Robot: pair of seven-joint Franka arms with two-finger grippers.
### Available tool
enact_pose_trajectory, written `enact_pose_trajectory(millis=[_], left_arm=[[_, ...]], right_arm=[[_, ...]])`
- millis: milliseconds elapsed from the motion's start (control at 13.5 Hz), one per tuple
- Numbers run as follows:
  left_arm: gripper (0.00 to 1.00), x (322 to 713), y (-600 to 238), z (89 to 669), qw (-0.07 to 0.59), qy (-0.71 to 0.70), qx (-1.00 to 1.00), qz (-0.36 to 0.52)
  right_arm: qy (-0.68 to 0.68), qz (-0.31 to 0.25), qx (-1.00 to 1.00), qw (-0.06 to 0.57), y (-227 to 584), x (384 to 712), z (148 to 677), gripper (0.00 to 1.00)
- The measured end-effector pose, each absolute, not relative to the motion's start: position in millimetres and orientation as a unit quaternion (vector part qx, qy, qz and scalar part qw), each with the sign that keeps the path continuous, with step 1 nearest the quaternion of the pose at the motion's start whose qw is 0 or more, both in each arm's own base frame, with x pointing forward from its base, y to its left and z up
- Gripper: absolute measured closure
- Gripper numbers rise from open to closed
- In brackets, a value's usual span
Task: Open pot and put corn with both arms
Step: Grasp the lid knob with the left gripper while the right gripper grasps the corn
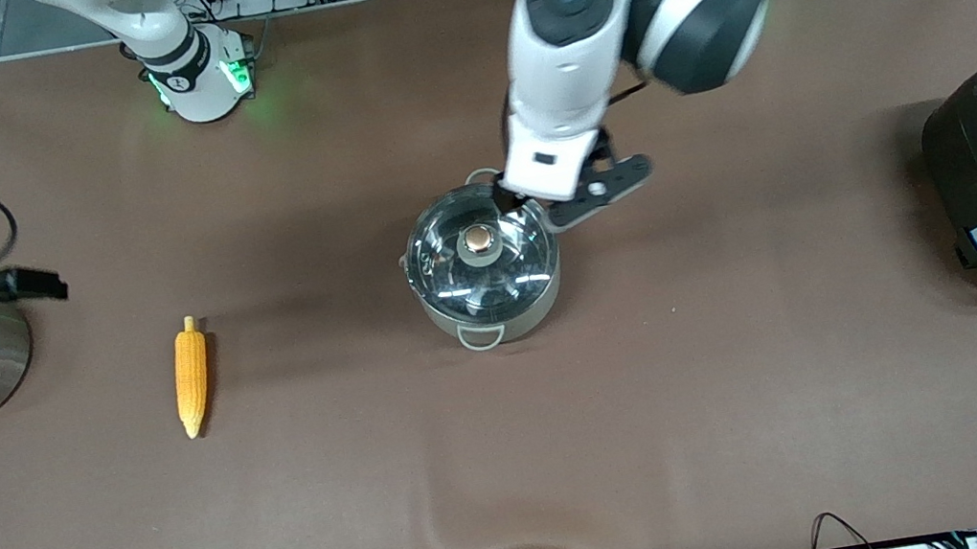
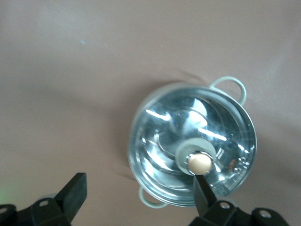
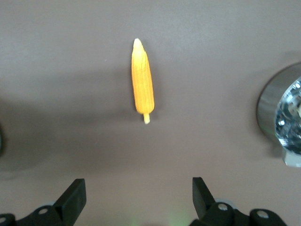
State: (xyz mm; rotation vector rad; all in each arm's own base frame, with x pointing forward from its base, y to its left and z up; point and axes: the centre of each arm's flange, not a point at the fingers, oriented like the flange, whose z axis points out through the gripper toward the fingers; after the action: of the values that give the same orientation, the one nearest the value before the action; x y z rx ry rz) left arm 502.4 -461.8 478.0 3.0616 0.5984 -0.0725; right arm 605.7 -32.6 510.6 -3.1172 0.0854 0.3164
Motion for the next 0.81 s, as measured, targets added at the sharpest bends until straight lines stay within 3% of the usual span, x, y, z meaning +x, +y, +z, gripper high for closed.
enact_pose_trajectory(millis=[519, 815], left_arm=[[0.00, 498, -513, 396, 0.018, 0.174, 0.984, -0.018], [0.00, 490, -535, 363, 0.025, 0.169, 0.985, -0.012]], right_arm=[[-0.028, 0.082, -0.996, -0.006, -26, 627, 361, 0.00], [-0.043, 0.080, -0.996, -0.021, -22, 627, 318, 0.00]])
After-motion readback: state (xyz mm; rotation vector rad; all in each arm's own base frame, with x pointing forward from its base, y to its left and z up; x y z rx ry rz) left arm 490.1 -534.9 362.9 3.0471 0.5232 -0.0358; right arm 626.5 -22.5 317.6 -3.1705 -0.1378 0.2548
